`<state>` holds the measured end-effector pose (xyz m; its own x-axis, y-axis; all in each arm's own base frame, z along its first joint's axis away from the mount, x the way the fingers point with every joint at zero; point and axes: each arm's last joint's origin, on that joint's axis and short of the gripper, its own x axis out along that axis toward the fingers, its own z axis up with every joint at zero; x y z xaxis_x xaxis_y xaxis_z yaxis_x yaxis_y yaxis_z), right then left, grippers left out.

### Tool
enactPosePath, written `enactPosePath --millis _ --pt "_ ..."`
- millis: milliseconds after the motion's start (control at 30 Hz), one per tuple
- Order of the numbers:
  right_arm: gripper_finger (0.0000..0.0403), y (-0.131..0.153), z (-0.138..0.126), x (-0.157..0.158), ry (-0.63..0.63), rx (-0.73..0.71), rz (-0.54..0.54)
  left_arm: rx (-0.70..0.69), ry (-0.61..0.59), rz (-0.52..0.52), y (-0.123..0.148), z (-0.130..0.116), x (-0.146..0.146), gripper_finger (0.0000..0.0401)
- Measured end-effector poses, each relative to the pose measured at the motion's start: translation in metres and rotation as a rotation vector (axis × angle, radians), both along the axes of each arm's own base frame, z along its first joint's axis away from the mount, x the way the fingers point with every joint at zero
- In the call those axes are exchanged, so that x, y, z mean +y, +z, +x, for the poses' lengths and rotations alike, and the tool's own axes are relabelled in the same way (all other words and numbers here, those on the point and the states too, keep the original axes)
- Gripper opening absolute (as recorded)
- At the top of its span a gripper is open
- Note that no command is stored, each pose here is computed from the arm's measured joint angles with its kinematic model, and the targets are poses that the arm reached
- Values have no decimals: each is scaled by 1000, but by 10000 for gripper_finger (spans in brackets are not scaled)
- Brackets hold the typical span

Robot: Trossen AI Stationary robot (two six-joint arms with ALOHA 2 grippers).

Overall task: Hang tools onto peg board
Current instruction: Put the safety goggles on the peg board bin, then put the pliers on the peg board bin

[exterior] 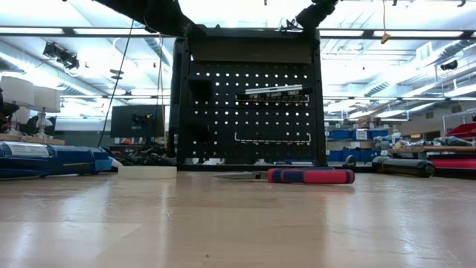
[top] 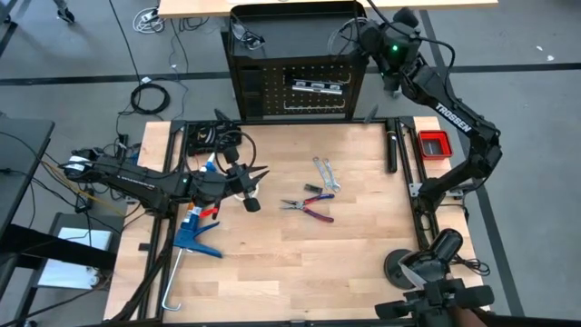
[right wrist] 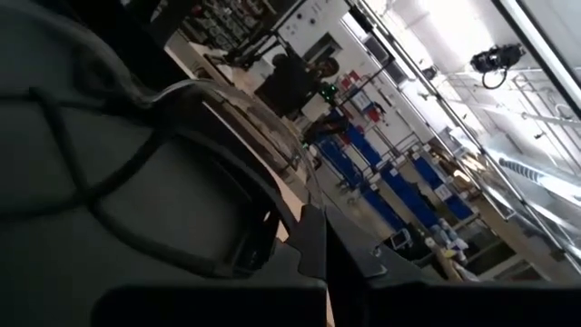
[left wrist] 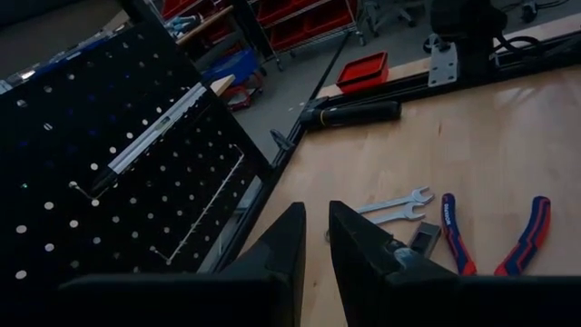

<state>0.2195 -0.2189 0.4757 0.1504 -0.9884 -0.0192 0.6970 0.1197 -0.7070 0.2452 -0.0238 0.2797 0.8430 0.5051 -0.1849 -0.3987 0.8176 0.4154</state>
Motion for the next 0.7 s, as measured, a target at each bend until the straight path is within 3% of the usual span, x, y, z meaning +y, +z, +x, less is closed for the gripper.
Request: enactPosePath --millis 400,700 --pt "97 -1 1 0 16 11 7 -1 1 -2 0 0 0 55" --pt "105 -1 1 1 21 10 9 0 1 -2 0 0 0 55"
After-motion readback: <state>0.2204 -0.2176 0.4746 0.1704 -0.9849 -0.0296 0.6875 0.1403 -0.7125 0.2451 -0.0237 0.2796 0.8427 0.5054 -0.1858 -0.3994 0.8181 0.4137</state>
